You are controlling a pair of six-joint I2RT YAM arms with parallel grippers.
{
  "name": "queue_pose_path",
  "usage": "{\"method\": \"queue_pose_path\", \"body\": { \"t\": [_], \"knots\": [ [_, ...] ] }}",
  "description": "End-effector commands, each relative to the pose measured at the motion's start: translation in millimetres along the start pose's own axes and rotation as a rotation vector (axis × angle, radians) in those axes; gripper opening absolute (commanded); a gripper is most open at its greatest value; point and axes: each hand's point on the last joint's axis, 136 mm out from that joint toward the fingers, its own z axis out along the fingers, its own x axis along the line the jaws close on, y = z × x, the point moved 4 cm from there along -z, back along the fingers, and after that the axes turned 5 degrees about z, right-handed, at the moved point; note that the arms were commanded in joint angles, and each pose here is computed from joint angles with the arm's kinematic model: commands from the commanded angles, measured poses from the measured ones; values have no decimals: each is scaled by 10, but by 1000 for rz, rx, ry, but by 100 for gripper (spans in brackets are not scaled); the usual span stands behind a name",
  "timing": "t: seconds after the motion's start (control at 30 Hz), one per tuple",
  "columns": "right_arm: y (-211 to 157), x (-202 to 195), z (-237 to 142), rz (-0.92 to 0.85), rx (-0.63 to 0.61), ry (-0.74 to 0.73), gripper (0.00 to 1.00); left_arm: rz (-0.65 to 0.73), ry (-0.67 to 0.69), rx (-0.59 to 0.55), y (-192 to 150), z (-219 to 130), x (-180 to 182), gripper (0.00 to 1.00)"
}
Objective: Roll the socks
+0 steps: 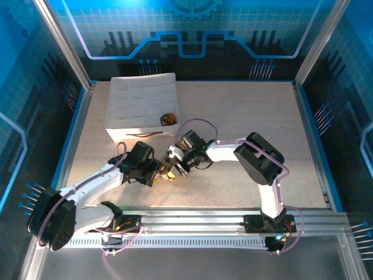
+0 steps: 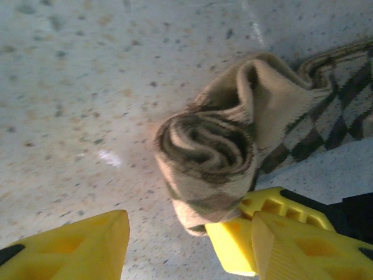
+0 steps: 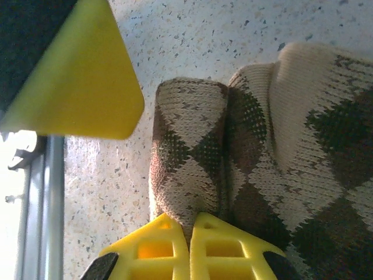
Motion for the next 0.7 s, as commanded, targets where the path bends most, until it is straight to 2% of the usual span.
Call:
{"method": "queue_pose_path", "body": {
  "t": [0.0, 0.17, 0.33, 0.43, 0.57, 0.67],
  "knots": [
    [-618, -328, 85, 243, 213, -110, 0, 30, -15, -26, 21, 115, -5, 57],
    [-590, -337, 91, 266, 216, -111, 0, 20, 65, -24, 37, 278, 106, 47],
    [-468, -239, 49, 184, 168, -104, 0, -27, 306, -7, 17, 374, 483, 24],
    [-290, -39, -71, 24, 74, -108, 17, -68, 442, 17, -29, 351, 704, 12],
    [-103, 206, -303, -264, -101, -210, 39, -112, 519, 25, -63, 292, 845, 11],
    [-130, 401, -454, -577, -249, -375, 52, -121, 531, 33, -70, 272, 831, 11]
  ]
}}
